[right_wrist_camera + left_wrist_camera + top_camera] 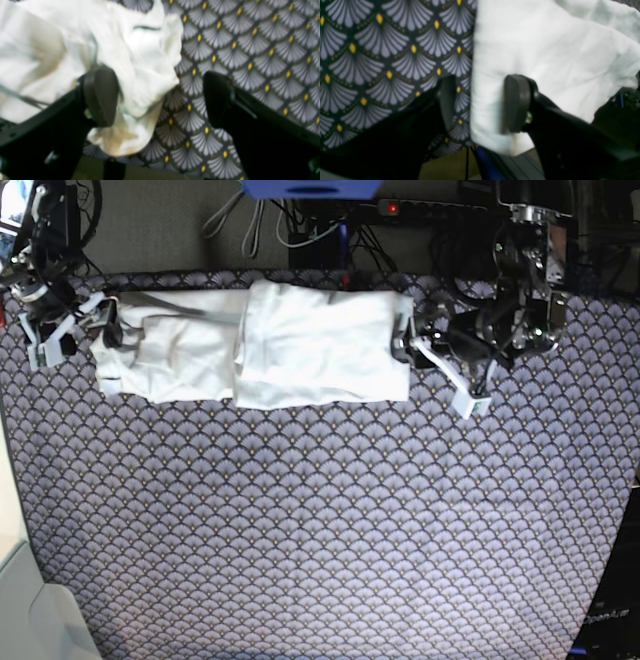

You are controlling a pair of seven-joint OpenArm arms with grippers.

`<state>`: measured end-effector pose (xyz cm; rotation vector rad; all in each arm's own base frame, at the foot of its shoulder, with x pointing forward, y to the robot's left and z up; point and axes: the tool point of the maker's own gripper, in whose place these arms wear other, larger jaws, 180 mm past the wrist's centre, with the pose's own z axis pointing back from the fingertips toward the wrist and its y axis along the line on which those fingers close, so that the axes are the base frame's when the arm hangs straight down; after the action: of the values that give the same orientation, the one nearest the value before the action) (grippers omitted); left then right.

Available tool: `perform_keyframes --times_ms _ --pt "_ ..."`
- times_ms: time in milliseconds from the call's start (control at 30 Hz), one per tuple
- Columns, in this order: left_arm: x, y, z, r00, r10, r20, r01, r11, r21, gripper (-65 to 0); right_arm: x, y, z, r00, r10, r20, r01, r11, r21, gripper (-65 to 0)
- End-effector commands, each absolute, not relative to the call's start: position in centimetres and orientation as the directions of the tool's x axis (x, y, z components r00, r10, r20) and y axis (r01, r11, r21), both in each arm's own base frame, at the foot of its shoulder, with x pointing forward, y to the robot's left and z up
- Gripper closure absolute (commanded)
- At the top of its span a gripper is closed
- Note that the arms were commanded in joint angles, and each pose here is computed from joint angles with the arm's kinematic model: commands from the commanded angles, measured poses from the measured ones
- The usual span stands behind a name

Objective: Fold the T-shirt properly
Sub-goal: 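Grasp the shirt end near the right gripper with the right gripper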

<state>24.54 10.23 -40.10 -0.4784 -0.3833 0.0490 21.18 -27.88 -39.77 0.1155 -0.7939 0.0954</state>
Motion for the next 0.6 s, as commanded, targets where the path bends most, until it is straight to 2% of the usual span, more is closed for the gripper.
perform_keyframes --times_ms 0,267,567 --pt "25.3 10.2 -39.2 0.916 0.135 0.379 0.06 0.885 -0.462 -31.6 21.8 -27.7 -39.0 0.676 0.056 0.735 -0.152 0.986 0.064 -54.8" --pt "26.0 10.2 -38.7 0.909 0.139 0.392 0.065 0.884 -0.464 -31.6 21.8 -24.2 -40.0 0.687 0.085 0.721 -0.233 0.966 0.108 -54.8" --pt "26.0 10.2 -38.8 0.909 0.139 0.393 0.064 0.884 -0.463 -31.6 23.0 -23.3 -39.6 0.666 0.079 0.742 -0.246 0.962 0.118 -54.4"
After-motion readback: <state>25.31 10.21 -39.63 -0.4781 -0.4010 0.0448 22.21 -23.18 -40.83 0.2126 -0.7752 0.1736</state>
